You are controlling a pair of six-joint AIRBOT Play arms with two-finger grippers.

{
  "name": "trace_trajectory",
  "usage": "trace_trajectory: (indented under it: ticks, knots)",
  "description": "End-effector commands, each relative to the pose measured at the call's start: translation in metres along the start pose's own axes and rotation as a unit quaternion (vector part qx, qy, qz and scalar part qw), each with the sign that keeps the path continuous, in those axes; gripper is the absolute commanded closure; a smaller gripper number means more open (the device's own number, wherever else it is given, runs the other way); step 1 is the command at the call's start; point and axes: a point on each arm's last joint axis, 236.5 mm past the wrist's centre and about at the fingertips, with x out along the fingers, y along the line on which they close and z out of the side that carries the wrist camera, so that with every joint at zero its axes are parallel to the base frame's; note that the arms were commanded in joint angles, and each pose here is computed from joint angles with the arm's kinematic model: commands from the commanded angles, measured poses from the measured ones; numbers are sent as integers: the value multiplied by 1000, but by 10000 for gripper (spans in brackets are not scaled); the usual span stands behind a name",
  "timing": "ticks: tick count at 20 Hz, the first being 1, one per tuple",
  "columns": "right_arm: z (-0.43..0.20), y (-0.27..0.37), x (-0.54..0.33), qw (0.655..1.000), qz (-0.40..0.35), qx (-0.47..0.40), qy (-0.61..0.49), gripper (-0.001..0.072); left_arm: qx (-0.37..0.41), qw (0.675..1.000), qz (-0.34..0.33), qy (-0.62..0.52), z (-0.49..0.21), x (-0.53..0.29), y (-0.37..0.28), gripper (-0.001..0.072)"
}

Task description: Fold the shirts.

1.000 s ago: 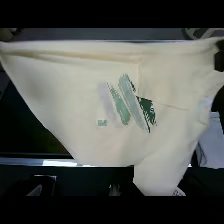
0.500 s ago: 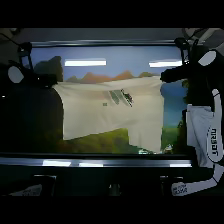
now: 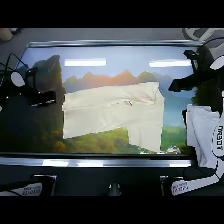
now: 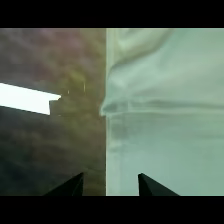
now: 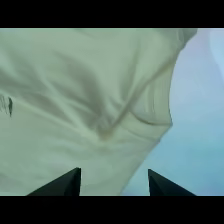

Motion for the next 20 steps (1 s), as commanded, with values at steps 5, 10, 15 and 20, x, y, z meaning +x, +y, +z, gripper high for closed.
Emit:
trace_trajectory:
  ticks: [5,10,15,20]
  knots:
    - [-121,-23,-4,984,52,58,162,333,-34,985,-85,145,-161,69,10,165]
    - [-116,-8,6,984,72,41,158,333,-75,983,-129,109,-157,92,-7,172]
    - [-117,-9,6,984,70,38,161,333,-90,980,-138,117,-157,99,-11,204]
    - [-144,11,25,974,115,59,188,181,-114,976,-159,100,-145,101,-21,650]
